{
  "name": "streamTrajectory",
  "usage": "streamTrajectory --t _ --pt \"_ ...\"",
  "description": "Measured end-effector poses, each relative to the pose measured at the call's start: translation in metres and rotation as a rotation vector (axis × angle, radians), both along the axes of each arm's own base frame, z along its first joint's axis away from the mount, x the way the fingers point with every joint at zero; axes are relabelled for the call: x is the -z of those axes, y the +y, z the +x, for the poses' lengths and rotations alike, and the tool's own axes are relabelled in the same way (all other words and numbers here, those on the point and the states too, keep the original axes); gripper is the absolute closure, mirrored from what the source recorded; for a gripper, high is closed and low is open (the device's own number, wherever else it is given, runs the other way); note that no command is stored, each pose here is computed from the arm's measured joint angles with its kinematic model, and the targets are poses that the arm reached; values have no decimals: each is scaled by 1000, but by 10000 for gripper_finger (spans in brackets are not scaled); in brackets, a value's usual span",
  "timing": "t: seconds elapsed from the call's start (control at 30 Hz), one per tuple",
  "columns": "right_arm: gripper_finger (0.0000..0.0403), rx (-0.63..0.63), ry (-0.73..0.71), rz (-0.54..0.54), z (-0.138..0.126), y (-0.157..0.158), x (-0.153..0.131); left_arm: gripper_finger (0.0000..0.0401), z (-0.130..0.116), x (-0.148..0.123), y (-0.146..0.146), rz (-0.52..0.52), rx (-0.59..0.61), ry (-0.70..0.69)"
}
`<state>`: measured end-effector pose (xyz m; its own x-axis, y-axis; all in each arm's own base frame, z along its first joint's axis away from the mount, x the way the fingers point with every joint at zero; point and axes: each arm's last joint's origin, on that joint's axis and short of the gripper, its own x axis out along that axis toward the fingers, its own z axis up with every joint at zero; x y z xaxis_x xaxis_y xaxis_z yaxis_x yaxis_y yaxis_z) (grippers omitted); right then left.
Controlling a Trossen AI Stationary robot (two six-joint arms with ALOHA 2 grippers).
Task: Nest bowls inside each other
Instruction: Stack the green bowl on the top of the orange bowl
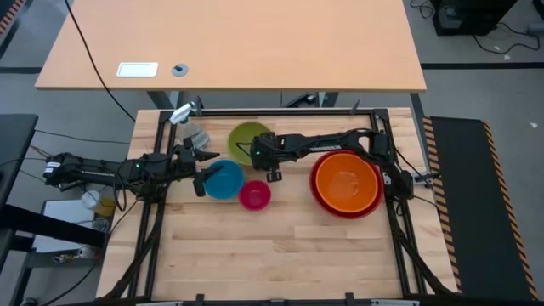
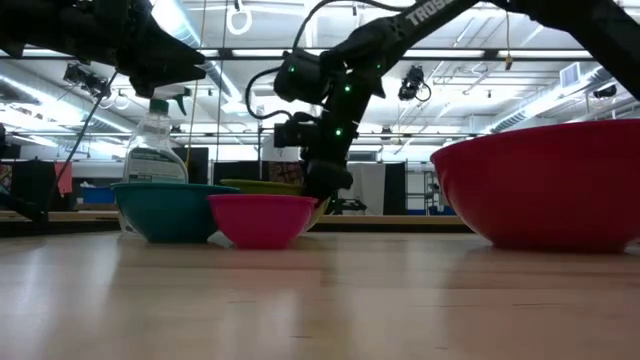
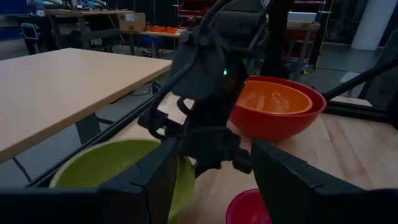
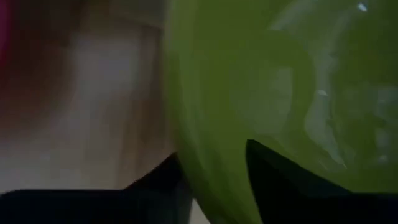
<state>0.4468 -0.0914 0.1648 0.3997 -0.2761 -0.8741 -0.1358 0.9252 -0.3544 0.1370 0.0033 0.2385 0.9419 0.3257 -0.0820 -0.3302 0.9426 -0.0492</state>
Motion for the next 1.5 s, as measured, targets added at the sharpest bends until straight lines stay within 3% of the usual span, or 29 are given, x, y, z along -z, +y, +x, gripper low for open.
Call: streamTrajectory --t 0.2,0.4,0.7,0.97,1.13,1.3,1.5 --pt "385 16 27 -61 -3 0 -3 193 0 0 0 0 0 0" --pt "372 108 81 -250 -9 13 -16 193 0 0 0 -4 -1 -2" --pt "384 250 72 -426 -44 61 -78 193 0 0 0 -6 -3 -2" --pt "377 470 131 -371 -96 111 -104 193 0 0 0 -6 -4 0" --pt "377 519 161 -369 -120 149 -110 193 0 0 0 -9 -4 -2" --pt "377 521 185 -232 -133 184 -105 193 0 0 0 -11 -4 -5" --pt "376 594 269 -149 -152 203 -85 193 0 -1 0 -12 -4 -10"
